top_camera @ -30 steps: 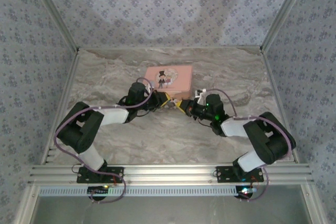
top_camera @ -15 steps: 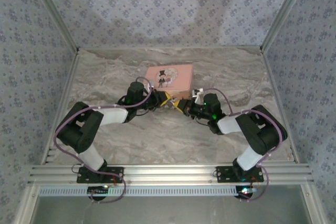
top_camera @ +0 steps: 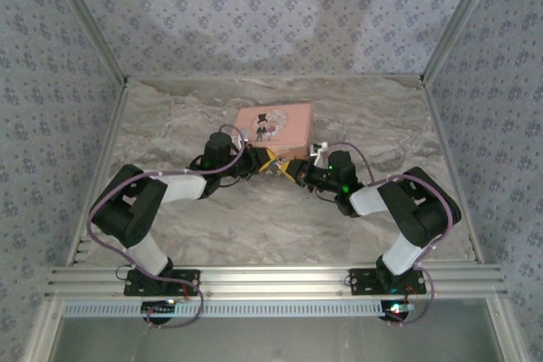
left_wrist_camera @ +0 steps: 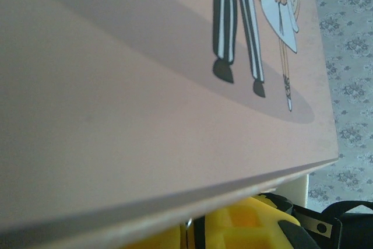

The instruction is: Unlock the padlock with the key

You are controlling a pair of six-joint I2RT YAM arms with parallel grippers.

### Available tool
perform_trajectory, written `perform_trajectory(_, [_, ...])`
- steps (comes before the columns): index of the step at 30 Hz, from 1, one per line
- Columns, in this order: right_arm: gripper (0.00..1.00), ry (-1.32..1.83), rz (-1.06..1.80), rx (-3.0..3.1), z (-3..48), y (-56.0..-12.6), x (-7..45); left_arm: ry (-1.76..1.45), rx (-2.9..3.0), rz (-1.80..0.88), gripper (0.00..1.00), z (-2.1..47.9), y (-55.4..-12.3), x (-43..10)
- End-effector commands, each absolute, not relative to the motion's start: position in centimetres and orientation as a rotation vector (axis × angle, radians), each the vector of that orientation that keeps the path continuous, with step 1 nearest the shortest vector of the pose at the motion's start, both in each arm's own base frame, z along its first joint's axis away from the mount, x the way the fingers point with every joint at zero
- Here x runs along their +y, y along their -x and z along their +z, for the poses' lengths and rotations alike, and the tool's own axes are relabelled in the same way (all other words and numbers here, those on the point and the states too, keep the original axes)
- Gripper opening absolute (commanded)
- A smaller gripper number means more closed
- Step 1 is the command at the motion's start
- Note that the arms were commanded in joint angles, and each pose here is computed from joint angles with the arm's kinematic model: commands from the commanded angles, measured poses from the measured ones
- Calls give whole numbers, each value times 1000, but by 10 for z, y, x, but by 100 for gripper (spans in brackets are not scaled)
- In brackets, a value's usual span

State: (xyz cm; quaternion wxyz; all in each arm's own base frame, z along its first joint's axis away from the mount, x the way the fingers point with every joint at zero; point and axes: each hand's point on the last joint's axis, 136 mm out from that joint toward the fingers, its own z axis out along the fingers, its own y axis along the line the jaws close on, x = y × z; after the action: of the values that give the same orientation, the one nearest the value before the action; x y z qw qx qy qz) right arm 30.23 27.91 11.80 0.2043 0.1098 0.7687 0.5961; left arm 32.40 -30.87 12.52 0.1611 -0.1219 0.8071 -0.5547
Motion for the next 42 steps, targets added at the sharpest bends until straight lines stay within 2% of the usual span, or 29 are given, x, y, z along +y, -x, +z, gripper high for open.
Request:
perform_trajectory(1, [0,-246,1679,2083,134,-307,285,286,2223,-1683,6,156,-320,-313])
perform_trajectory(20, [0,-233,1697,2072,136,-302,288,293,2211,-1687,6,157,-322,-312])
perform_trajectory(36, [0,-218,1718,2031,149,-314,300,291,2200,-1740,6,157,-315,-316])
perform_trajectory(42, [0,-125,1607,2086,142,-309,302,294,2198,-1754,5,158,-315,-316])
